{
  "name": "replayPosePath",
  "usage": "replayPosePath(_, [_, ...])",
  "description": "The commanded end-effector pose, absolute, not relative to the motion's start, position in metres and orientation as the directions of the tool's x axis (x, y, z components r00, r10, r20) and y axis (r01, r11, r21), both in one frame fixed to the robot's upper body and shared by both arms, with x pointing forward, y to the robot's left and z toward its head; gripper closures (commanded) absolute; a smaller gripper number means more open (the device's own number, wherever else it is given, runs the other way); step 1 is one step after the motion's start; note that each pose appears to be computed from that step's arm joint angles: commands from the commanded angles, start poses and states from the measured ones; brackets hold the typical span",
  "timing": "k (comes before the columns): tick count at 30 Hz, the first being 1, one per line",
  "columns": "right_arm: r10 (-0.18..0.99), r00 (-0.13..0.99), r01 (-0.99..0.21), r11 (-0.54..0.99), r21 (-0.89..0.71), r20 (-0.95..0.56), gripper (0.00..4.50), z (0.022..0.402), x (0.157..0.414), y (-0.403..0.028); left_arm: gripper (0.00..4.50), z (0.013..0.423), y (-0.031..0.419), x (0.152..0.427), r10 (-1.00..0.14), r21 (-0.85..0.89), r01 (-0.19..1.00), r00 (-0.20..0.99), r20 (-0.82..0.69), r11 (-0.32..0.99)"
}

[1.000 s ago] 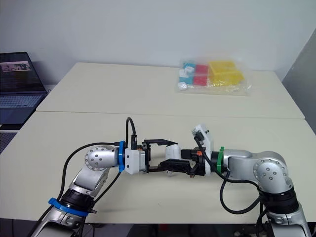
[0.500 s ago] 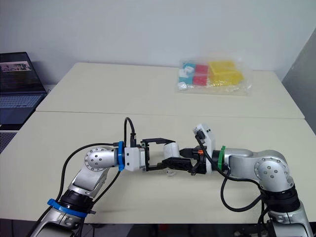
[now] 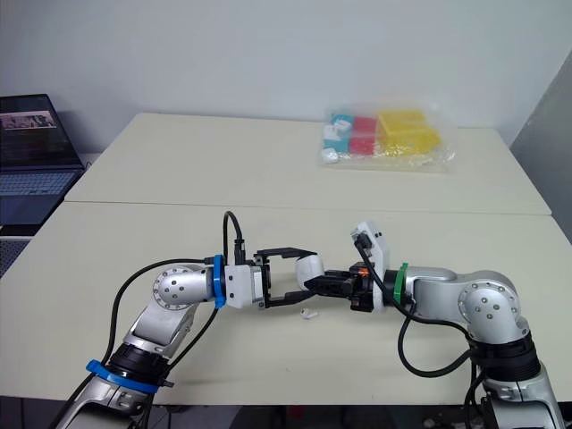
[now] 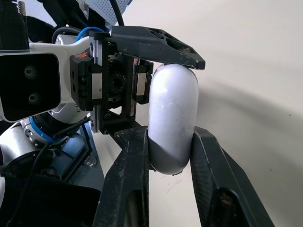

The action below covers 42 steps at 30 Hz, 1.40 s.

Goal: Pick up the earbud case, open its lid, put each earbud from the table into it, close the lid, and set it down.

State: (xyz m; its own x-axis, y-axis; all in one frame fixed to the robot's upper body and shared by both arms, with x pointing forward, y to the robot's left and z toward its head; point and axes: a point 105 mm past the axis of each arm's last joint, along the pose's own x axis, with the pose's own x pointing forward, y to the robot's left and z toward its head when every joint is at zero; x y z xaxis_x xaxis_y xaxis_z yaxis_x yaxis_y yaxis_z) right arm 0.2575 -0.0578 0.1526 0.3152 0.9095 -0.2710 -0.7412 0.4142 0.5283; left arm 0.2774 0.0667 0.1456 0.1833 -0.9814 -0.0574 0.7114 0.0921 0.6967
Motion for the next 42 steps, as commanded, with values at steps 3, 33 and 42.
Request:
replayPosePath(3, [0.915, 0.320, -0.767, 0.402, 0.501, -0.245, 3.73, 0.163, 0.261, -0.057, 1.69, 0.162, 0.064, 0.277, -0.984, 0.696, 0.702, 0.176, 0.039, 0.153])
replayPosePath(33, [0.670, 0.312, -0.936, 0.095, -0.338, -0.674, 3.73, 0.180, 0.280, -0.106, 0.00, 0.166, 0.044, 0.284, -0.903, 0.261, 0.963, 0.175, -0.393, 0.073])
replayPosePath(42, [0.689, 0.284, -0.943, 0.076, -0.324, -0.667, 3.73, 0.181, 0.277, -0.099, 0.00, 0.163, 0.031, 0.289, -0.904, 0.314, 0.949, 0.147, -0.401, 0.016])
